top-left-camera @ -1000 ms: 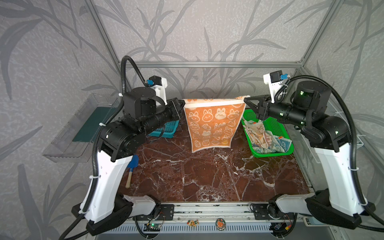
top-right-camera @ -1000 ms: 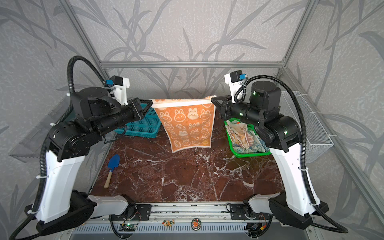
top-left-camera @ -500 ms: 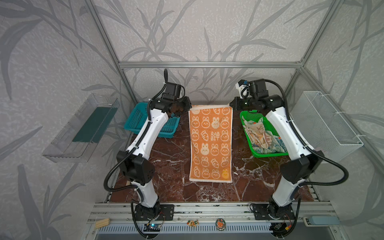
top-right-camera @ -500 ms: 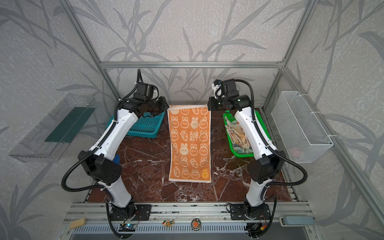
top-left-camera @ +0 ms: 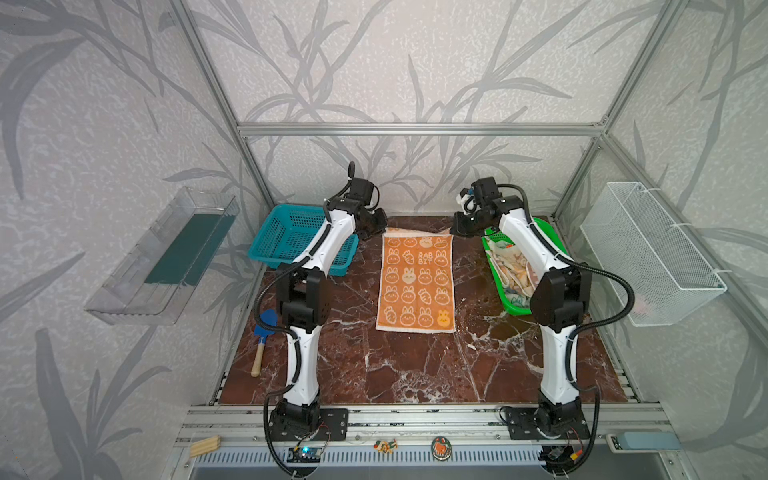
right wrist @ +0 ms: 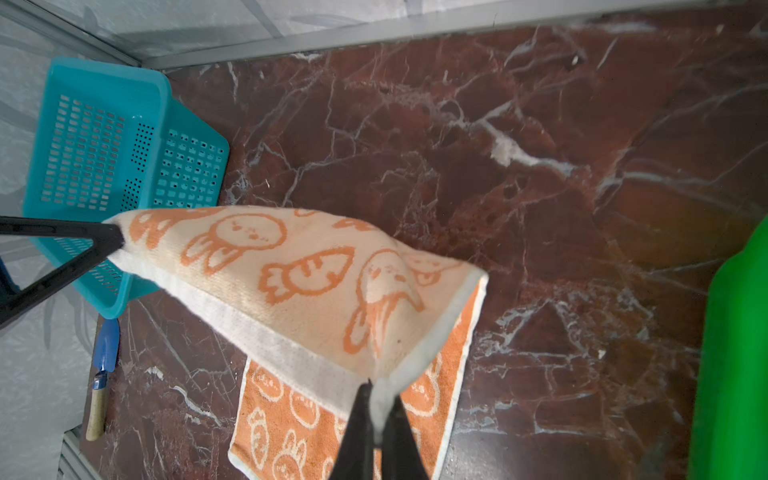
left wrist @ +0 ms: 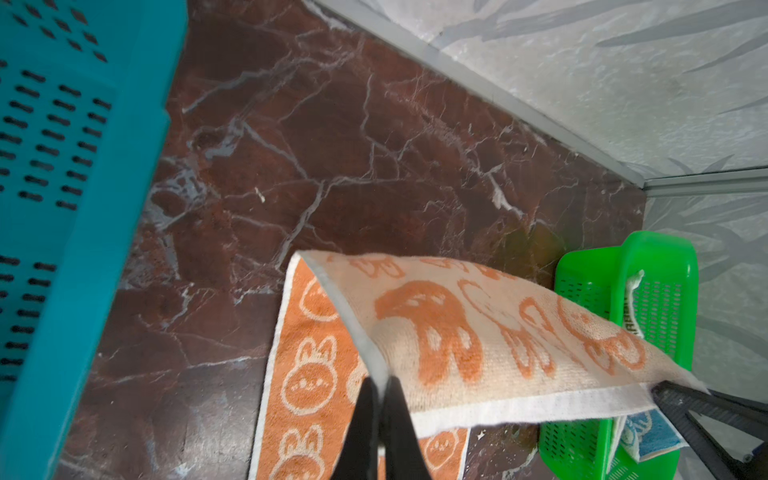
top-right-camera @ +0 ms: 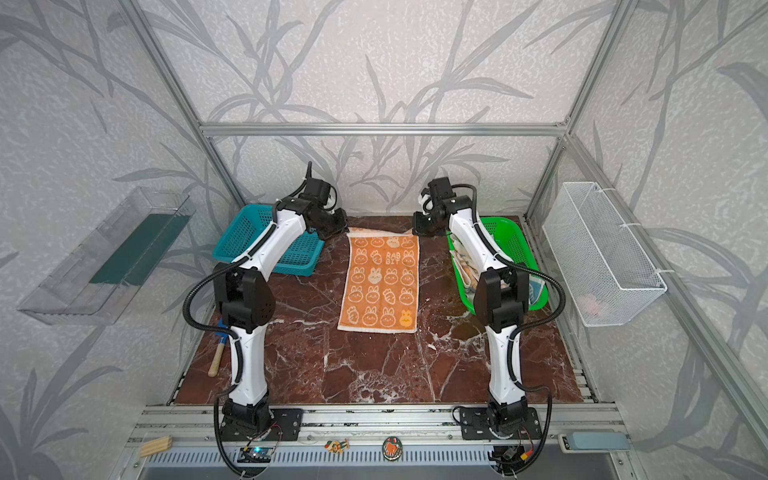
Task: Fold and stack the towels
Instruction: 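Lower the hanging towel flat onto the table center with both grippers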
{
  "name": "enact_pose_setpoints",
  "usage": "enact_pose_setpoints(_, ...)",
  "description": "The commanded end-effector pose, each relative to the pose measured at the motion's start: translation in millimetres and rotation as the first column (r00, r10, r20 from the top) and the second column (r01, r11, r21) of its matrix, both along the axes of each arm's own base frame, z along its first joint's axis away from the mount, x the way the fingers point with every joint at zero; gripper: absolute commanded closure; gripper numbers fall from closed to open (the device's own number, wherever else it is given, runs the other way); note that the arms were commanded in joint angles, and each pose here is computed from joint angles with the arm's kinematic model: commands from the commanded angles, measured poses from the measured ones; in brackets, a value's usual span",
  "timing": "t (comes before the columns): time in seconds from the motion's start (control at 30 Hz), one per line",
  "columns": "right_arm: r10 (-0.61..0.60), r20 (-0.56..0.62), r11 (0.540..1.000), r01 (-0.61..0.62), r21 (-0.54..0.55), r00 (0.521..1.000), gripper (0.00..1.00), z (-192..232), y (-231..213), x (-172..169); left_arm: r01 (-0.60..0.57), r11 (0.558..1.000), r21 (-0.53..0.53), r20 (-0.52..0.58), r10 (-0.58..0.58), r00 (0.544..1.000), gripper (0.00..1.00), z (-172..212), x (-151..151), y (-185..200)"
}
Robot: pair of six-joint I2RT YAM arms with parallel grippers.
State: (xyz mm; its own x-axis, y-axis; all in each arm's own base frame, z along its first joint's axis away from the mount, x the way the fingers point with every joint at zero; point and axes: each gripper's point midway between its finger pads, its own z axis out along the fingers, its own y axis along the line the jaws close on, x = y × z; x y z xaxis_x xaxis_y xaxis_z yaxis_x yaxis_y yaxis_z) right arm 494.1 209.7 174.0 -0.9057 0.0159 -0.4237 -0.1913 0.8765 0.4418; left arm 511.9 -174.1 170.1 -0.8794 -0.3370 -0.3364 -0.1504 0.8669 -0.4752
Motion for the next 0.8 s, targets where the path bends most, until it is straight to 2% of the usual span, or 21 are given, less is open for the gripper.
enact_pose_setpoints(0.0, 0.012, -0.011, 0.999, -0.011, 0.047, 1.000, 1.00, 2, 3, -22, 0.002, 1.000, 0.017, -0.015, -0.002, 1.000, 1.00, -2, -24, 10)
enact_pose_setpoints(0.13, 0.024, -0.069, 0.999, -0.022, 0.034, 0.997, 1.00, -25, 3, -58, -0.008, 1.000, 0.006, -0.063, 0.008, 0.998, 1.00, -25, -57, 14)
enact_pose_setpoints(0.47, 0.062, -0.145, 0.998, -0.063, -0.003, 0.987, 1.00, -60, 3, -136, -0.027, 1.000, 0.015, -0.172, 0.030, 0.985, 1.00, -81, -142, 30)
enact_pose_setpoints(0.63, 0.058, -0.216, 0.998, -0.065, -0.026, 0.975, 1.00, -96, -1, -168, -0.016, 1.000, 0.019, -0.211, 0.020, 0.977, 1.00, -102, -174, 29)
enact_pose_setpoints(0.77, 0.042, -0.261, 0.998, -0.054, -0.041, 0.964, 1.00, -123, -6, -179, -0.007, 1.000, 0.014, -0.236, 0.010, 0.972, 1.00, -117, -188, 24)
